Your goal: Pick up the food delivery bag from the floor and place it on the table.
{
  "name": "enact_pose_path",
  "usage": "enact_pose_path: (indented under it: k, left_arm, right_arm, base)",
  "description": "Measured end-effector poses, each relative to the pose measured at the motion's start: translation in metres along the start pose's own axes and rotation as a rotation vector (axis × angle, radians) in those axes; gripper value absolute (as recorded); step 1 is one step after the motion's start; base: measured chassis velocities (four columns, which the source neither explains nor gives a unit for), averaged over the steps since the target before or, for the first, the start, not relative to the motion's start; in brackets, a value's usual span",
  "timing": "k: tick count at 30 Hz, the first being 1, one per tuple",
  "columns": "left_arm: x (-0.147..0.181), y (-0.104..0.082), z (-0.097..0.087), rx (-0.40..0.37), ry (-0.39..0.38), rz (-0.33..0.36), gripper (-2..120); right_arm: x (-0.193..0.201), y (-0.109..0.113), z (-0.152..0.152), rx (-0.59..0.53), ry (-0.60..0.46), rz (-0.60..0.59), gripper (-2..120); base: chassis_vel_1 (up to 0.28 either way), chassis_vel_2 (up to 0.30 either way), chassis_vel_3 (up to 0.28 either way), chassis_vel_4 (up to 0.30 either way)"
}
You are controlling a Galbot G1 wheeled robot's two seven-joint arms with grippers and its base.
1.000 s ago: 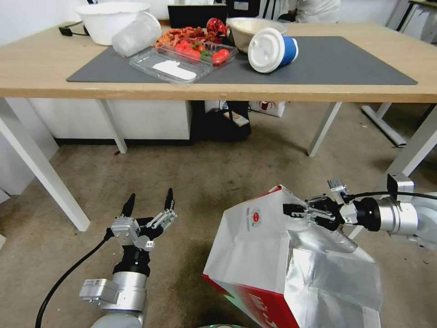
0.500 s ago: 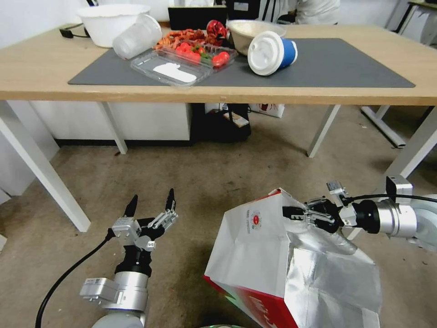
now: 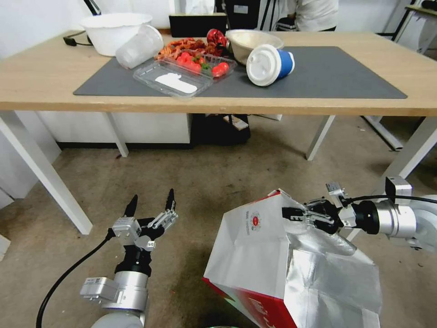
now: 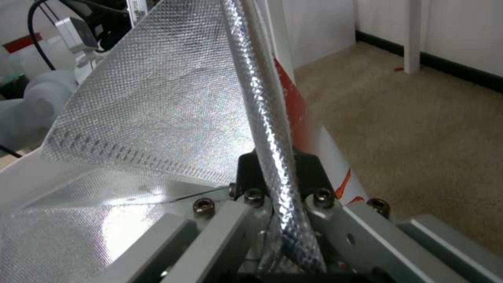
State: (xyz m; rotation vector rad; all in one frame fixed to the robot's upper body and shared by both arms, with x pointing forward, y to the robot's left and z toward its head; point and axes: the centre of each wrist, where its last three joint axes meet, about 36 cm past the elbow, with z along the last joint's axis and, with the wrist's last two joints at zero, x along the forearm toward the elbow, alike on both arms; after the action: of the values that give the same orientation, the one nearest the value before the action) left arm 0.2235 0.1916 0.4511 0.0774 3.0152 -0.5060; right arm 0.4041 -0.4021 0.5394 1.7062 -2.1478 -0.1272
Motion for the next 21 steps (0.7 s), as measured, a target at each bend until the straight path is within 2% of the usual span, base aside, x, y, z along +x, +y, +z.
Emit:
enact_pose_path:
  k: [21]
  left_arm:
    - [-0.0022, 0.0027, 0.0043, -0.012, 0.007, -0.006, 100]
  right_arm:
    - [-0.0002, -0.0064, -0.0032, 0.003, -0.009, -0.013, 0]
  base:
    - [0.000, 0.000, 0.000, 0.000]
